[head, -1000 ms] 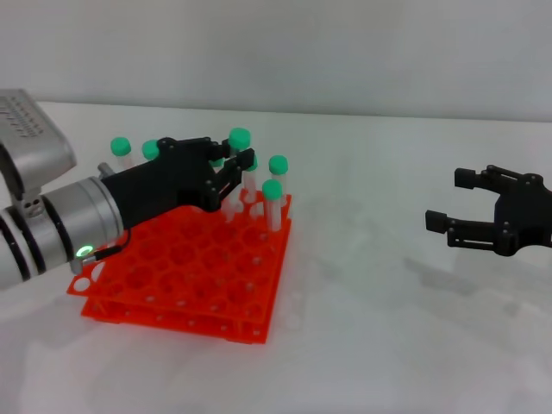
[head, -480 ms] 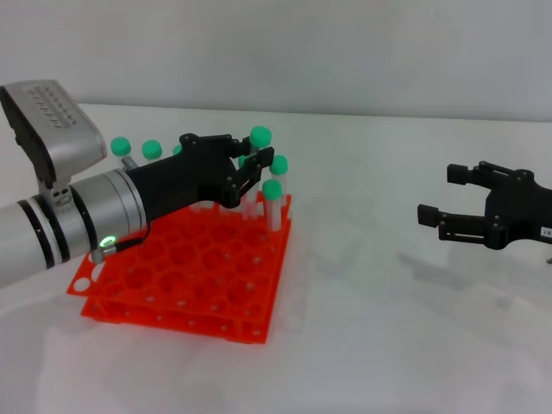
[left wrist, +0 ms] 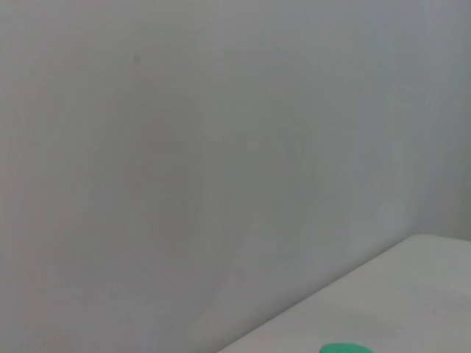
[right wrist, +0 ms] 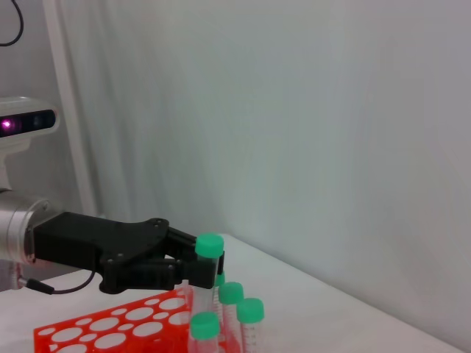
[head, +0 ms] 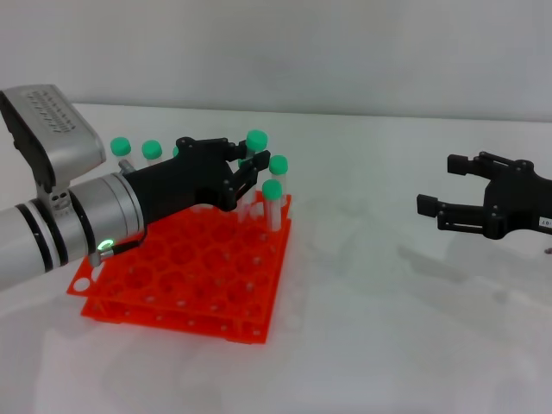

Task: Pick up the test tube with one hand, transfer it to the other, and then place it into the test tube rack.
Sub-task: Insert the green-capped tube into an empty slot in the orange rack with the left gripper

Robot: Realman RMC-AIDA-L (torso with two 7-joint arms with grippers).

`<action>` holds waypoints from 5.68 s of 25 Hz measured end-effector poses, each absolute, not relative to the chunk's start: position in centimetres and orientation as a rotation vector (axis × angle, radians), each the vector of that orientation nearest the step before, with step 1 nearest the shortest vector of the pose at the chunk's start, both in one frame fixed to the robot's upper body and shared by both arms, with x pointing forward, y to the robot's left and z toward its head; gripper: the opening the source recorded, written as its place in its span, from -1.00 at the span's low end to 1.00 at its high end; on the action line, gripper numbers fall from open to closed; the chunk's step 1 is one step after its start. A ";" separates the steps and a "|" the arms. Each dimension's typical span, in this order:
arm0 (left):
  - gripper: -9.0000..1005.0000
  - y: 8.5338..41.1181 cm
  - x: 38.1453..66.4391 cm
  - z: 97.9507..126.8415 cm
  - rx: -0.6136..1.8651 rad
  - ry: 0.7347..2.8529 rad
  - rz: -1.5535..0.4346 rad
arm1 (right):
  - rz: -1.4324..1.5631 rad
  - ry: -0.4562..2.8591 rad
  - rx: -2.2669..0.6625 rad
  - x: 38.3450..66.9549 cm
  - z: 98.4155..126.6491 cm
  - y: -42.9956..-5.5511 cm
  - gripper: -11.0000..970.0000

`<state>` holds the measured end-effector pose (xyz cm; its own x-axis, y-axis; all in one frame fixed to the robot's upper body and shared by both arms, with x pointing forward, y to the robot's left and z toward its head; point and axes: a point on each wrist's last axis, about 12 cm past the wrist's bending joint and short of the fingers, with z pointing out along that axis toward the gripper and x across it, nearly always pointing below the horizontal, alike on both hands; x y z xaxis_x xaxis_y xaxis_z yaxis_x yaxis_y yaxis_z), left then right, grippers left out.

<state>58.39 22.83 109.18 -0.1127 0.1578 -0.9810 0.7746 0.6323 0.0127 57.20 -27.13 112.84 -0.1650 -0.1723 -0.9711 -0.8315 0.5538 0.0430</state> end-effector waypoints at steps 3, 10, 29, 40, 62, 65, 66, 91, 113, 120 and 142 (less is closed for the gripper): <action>-0.32 22.9 58.4 109.0 0.784 1.634 -0.621 | 0.723 1.664 -0.852 57.3 112.9 -27.2 0.81; -0.31 22.7 58.6 108.7 0.787 1.648 -0.604 | 0.720 1.659 -0.856 57.5 113.1 -27.1 0.81; -0.27 22.6 58.0 108.1 0.780 1.644 -0.625 | 0.705 1.664 -0.838 57.8 113.3 -27.3 0.81; -0.25 23.0 57.4 107.8 0.777 1.648 -0.633 | 0.704 1.666 -0.833 57.7 113.2 -27.5 0.81; -0.03 23.1 57.3 107.9 0.760 1.636 -0.640 | 0.702 1.673 -0.820 57.6 113.0 -27.6 0.81; -0.04 23.0 57.5 108.0 0.758 1.635 -0.642 | 0.704 1.673 -0.820 57.6 113.0 -27.6 0.81; -0.04 22.9 57.6 108.1 0.757 1.636 -0.644 | 0.704 1.673 -0.820 57.5 113.0 -27.6 0.81; -0.50 22.9 57.7 108.0 0.751 1.647 -0.649 | 0.703 1.668 -0.822 57.8 113.1 -27.3 0.81; 0.07 22.6 58.4 108.6 0.740 1.650 -0.659 | 0.700 1.669 -0.821 57.8 113.1 -27.4 0.81; -0.01 22.2 59.0 108.6 0.734 1.678 -0.657 | 0.693 1.673 -0.814 57.9 113.0 -27.4 0.81; -0.45 22.9 57.6 108.2 0.762 1.616 -0.647 | 0.679 1.679 -0.805 58.1 113.0 -27.3 0.81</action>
<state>57.60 22.86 108.25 -0.1111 0.1294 -0.9854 0.7738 0.6334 -0.0041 58.15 -27.27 113.00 -0.1686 -0.1680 -0.9713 -0.7957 0.6048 0.0334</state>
